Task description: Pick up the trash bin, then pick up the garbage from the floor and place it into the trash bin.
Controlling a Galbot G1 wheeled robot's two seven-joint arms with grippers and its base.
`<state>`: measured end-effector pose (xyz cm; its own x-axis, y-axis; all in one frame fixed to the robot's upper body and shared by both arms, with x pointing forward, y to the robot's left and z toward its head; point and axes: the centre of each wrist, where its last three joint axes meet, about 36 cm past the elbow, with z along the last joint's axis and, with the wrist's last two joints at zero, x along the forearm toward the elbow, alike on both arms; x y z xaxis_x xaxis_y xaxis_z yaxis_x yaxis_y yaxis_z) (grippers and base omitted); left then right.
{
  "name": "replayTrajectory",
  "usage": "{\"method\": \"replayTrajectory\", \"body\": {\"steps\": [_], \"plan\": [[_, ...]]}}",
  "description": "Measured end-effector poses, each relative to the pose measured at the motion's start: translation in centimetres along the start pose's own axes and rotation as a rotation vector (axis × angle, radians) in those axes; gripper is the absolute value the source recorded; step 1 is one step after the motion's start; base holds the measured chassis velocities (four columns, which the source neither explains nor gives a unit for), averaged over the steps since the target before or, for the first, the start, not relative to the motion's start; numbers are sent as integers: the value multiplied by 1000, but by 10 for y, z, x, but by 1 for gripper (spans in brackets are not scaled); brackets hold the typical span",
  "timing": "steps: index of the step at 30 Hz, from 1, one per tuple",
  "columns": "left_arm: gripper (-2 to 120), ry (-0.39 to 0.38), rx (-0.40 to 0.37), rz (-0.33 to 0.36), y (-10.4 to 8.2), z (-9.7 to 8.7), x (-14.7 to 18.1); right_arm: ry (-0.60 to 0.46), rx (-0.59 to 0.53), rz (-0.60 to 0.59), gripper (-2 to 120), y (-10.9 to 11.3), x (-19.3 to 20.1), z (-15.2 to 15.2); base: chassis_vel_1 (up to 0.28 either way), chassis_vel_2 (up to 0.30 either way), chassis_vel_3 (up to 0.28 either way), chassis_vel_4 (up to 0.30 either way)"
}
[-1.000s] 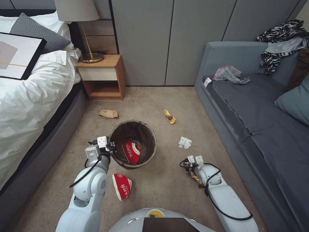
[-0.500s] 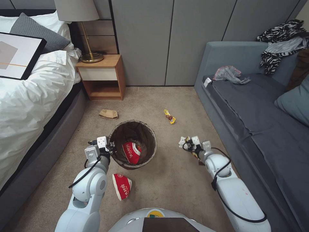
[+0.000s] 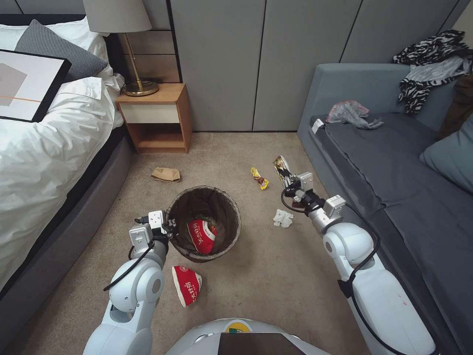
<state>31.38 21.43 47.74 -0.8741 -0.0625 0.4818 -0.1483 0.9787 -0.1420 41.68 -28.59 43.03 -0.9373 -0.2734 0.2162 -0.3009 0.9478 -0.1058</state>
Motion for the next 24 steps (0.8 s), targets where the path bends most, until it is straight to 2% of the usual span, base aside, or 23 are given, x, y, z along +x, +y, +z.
{"method": "replayTrajectory", "body": {"steps": [1, 2, 5, 6, 7, 9, 10, 11, 12, 13, 14, 17, 24], "plan": [[3, 2, -1, 0, 0, 0, 1, -62, 4, -13, 0, 2, 4, -10, 0, 0, 0, 0], [3, 2, -1, 0, 0, 0, 1, -62, 4, -13, 0, 2, 4, -10, 0, 0, 0, 0], [3, 7, -5, -1, 0, 0, 3, -254, 13, -87, 0, 13, 16, -39, 0, 0, 0, 0], [3, 7, -5, -1, 0, 0, 3, -254, 13, -87, 0, 13, 16, -39, 0, 0, 0, 0], [3, 6, -5, -2, 0, -1, 4, -307, 16, -120, 0, 17, 19, -46, 0, 0, 0, 0], [3, -3, -2, -4, 0, -3, 7, -467, 27, -262, 0, 23, 27, -63, 0, 0, 0, 0], [3, -3, -2, -4, 0, -3, 7, -467, 27, -262, 0, 23, 27, -63, 0, 0, 0, 0], [3, -5, 0, -4, 0, -4, 8, -532, 40, -344, 0, 24, 30, -71, 0, 0, 0, 0], [3, -5, -1, -4, -1, -4, 9, -602, 73, -475, 0, 27, 38, -87, 0, 0, 0, 0], [3, -2, -2, -4, -1, -3, 9, -629, 103, -571, 0, 28, 43, -99, 0, 0, 0, 0], [3, -2, -2, -4, -1, -3, 9, -629, 103, -571, 0, 28, 43, -99, 0, 0, 0, 0], [3, 0, -3, -1, -2, -3, 9, -630, 134, -716, 0, 31, 45, -108, 0, 0, 0, 0], [3, 11, -5, 12, -4, 0, 6, -592, 156, -869, 0, 38, 39, -110, 0, 0, 0, 0]]}}
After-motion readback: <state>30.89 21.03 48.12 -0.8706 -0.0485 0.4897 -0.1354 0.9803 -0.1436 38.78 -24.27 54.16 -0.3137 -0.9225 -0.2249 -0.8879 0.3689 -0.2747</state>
